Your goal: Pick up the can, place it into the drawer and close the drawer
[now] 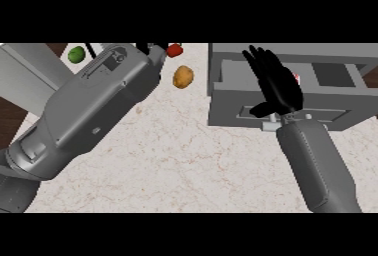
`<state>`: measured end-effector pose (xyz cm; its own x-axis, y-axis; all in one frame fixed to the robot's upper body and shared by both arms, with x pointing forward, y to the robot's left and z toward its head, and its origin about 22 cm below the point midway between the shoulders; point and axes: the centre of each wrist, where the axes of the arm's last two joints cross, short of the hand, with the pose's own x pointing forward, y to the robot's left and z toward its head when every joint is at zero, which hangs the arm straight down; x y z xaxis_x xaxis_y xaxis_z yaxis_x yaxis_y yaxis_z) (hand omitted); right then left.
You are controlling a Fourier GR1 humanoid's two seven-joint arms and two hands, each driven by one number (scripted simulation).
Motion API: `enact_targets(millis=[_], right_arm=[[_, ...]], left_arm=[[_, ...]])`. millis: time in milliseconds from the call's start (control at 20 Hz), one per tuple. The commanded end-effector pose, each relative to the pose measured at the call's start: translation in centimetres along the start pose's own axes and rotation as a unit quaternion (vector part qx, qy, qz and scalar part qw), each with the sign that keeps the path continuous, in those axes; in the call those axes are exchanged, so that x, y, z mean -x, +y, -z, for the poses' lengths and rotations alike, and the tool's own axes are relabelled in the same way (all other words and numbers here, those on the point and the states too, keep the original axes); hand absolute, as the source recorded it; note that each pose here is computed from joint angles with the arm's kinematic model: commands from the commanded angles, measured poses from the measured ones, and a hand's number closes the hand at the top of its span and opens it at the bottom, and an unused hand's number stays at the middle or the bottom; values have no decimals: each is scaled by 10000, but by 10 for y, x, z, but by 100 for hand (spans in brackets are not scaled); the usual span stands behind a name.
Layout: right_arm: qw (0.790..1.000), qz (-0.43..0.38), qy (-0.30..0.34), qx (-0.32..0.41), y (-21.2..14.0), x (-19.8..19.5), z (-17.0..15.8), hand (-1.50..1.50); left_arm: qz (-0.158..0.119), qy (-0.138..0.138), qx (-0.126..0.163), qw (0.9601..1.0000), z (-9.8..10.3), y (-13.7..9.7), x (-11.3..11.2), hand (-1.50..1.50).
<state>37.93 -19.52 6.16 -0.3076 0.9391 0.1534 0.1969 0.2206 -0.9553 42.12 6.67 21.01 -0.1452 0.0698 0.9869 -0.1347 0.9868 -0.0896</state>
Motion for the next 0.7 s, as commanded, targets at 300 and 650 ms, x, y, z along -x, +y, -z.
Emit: enact_targets(millis=[300, 650], right_arm=[[9982, -443, 335, 228, 42, 26, 9, -150], [9962, -467, 413, 600, 30, 26, 37, -150]], left_arm=[[53, 63, -14, 10000, -11, 18, -7, -150], [32, -50, -13, 10000, -6, 45, -12, -150]])
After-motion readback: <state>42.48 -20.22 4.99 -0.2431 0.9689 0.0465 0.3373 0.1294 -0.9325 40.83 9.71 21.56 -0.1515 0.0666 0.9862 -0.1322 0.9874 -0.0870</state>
